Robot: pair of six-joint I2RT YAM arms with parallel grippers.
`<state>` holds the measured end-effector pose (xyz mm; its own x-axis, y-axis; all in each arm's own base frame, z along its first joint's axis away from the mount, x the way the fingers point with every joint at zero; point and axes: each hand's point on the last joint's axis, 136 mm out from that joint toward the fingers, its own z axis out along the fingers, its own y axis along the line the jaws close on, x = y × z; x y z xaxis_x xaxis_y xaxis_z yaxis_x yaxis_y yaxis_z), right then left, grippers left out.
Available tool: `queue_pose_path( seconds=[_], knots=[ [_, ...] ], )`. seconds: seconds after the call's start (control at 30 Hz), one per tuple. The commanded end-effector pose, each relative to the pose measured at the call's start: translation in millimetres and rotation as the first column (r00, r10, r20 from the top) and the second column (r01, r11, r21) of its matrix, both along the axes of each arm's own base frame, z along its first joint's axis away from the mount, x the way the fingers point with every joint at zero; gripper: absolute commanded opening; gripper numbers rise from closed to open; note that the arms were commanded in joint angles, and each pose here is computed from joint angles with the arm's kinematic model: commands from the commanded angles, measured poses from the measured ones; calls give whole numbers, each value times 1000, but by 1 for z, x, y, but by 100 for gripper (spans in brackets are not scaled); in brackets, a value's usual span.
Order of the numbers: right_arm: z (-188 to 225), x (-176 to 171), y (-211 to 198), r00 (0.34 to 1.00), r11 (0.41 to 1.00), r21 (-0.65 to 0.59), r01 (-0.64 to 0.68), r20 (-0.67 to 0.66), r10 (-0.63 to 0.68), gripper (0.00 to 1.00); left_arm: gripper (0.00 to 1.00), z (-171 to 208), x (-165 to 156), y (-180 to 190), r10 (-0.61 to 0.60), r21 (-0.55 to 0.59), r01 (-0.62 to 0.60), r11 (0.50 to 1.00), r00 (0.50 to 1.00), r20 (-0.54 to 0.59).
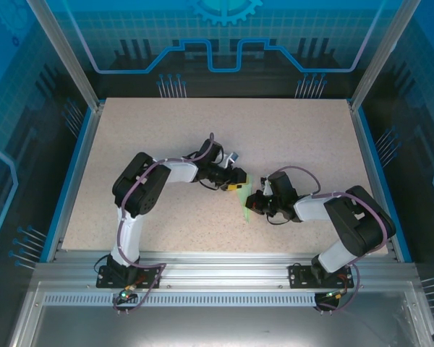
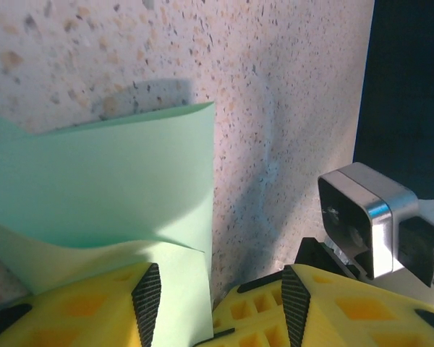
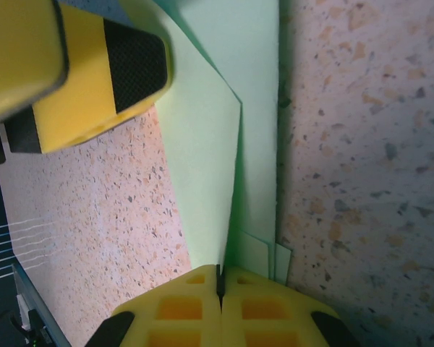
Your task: Fold a paper plane with a square sheet of paper (pick it up from the middle)
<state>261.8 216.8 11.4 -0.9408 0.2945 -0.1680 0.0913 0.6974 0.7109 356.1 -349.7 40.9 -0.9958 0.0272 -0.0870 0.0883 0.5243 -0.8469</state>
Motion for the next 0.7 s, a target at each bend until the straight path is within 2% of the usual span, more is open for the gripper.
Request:
queue_pose_path(
  seconds=[0.0,0.47,0.67],
  knots=[
    [-23,-22,-12,994,998,-62,-26,-109,19,1,52,-7,26,14,32,32,-34,999,998,49],
    [-25,-28,-12,990,996,-66,-61,-131,52,2,53,-7,71,36,72,66,-76,995,995,74],
    [-21,-23,-9,991,997,-57,-60,-119,53,3,54,32,84,41,91,30,-95,995,989,114]
  ],
)
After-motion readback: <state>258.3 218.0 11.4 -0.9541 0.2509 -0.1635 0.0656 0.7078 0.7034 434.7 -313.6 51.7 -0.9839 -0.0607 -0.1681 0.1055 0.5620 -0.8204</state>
